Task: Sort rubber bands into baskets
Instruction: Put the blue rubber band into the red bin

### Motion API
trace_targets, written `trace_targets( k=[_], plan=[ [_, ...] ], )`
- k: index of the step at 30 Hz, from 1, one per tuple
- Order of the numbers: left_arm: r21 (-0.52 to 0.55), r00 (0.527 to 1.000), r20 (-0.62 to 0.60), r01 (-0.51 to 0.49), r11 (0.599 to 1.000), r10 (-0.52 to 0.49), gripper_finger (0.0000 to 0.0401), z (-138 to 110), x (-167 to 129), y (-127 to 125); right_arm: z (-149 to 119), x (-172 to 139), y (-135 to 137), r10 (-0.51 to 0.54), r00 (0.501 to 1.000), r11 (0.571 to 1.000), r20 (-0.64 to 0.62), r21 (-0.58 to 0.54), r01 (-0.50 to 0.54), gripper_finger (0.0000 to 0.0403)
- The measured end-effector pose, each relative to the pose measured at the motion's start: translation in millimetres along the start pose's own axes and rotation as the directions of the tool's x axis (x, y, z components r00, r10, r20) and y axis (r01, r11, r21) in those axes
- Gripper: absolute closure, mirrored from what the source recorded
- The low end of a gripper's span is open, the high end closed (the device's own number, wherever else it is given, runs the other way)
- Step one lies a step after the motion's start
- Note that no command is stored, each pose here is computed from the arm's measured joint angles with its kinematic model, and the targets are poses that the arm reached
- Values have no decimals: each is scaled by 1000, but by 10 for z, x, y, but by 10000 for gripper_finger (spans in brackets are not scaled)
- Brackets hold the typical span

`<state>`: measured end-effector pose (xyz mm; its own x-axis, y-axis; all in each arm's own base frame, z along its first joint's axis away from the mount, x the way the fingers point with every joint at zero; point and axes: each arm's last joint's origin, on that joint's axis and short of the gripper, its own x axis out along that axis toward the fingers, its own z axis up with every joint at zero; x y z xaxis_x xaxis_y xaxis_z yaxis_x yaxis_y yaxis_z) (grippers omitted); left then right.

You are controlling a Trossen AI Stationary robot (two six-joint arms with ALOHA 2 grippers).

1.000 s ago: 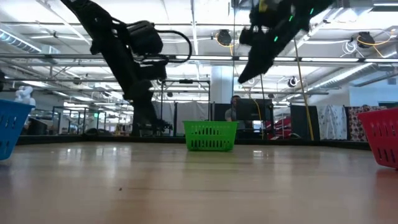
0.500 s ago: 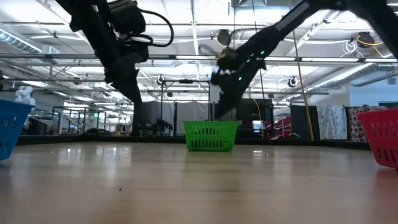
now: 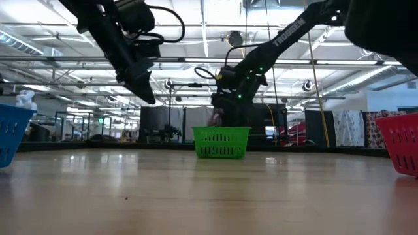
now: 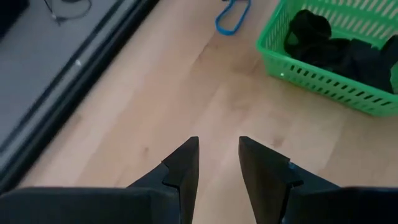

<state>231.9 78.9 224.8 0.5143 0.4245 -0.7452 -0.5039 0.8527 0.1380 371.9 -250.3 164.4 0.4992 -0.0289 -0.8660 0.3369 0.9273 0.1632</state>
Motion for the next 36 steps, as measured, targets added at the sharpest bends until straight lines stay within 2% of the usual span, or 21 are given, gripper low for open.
trace_targets(
  k=[6,13,16,20,24,29,36],
  plan=[
    [52,999,42,-24,998,21,279,44,6,30,27,32,8,-6,1000,999,26,51,5,321],
    [95,999,28,-35,995,33,279,36,16,74,-141,236,77,28,992,997,-121,81,-18,321],
    [98,999,27,-37,995,34,279,36,20,89,-161,311,85,26,990,996,-140,84,-14,321],
    [117,999,7,-36,992,35,279,-15,45,92,-160,316,95,-39,987,997,-157,58,49,323],
    [123,999,-12,-33,992,35,279,-88,83,89,-184,315,88,-31,984,999,-177,35,38,339],
    [130,998,-44,-31,991,37,279,-186,124,86,-216,314,90,-27,978,1000,-209,-7,26,392],
    [131,998,-51,-30,991,37,279,-208,134,85,-206,179,128,7,978,997,-208,-79,-24,401]
  ],
)
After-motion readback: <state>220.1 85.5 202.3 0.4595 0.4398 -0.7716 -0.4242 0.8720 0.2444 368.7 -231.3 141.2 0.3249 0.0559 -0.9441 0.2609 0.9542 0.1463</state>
